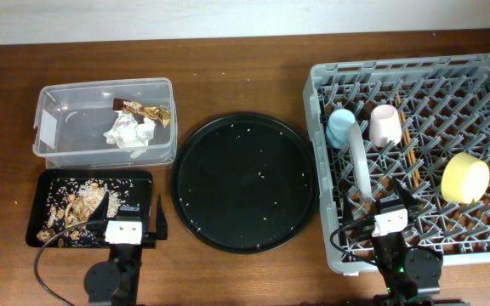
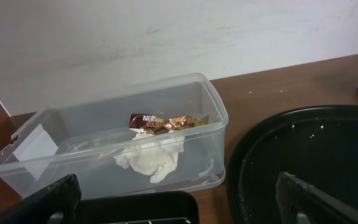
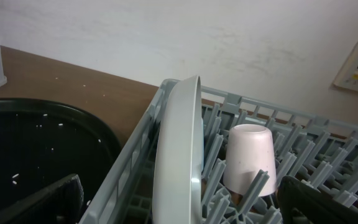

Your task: Sort waste into correct bins and load items into the dishwasher rack

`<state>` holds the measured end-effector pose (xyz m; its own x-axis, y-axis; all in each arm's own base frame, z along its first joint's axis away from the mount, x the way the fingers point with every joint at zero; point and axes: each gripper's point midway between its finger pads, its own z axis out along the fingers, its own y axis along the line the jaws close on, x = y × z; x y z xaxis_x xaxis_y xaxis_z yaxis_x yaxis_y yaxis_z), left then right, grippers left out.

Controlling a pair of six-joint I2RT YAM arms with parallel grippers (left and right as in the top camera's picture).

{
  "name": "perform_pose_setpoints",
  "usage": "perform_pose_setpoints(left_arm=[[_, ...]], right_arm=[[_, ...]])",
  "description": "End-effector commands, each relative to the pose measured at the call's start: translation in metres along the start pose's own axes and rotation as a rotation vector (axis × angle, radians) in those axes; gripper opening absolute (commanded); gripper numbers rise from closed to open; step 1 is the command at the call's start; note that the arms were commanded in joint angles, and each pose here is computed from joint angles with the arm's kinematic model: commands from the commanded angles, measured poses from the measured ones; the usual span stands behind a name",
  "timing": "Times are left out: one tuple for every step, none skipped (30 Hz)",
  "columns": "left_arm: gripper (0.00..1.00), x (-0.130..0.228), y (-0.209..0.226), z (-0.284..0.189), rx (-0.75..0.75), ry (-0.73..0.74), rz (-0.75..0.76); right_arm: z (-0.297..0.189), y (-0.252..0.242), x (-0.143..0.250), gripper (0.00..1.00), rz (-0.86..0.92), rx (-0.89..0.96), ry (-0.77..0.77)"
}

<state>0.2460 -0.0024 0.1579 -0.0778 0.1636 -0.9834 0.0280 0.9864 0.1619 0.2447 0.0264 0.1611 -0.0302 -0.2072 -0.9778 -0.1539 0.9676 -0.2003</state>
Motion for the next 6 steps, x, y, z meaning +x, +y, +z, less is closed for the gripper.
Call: perform_pose_setpoints(left_arm=[[0.99, 0.0022, 0.0033, -0.0001, -0.019, 0.001, 0.013], [0.99, 0.0022, 0.0033, -0.0001, -0.019, 0.001, 0.013], [0.99, 0.0022, 0.0033, -0.0001, -0.019, 0.001, 0.013], [0.99, 0.0022, 0.0033, -0.0001, -0.019, 0.001, 0.013], [0.99, 0.0022, 0.0033, -0.0001, -0.019, 0.001, 0.013], [0.99, 0.0022, 0.0033, -0.0001, -0.019, 0.001, 0.013]], right_arm=[[-0.0002, -0.0014, 0.0026, 0.98, 0.005, 0.008, 0.006], [-0.0002, -0.0015, 0.0026, 0.98, 0.005, 0.009, 0.006], [-0.0002, -0.0015, 0.0026, 0.98, 0.005, 0.009, 0.006], [-0.0002, -0.0015, 0.0026, 0.98, 0.005, 0.009, 0.006], [-0.0002, -0.0015, 0.0026, 0.98, 0.005, 0.009, 0.006], [-0.0002, -0.0015, 0.0026, 0.98, 0.005, 0.009, 0.006]])
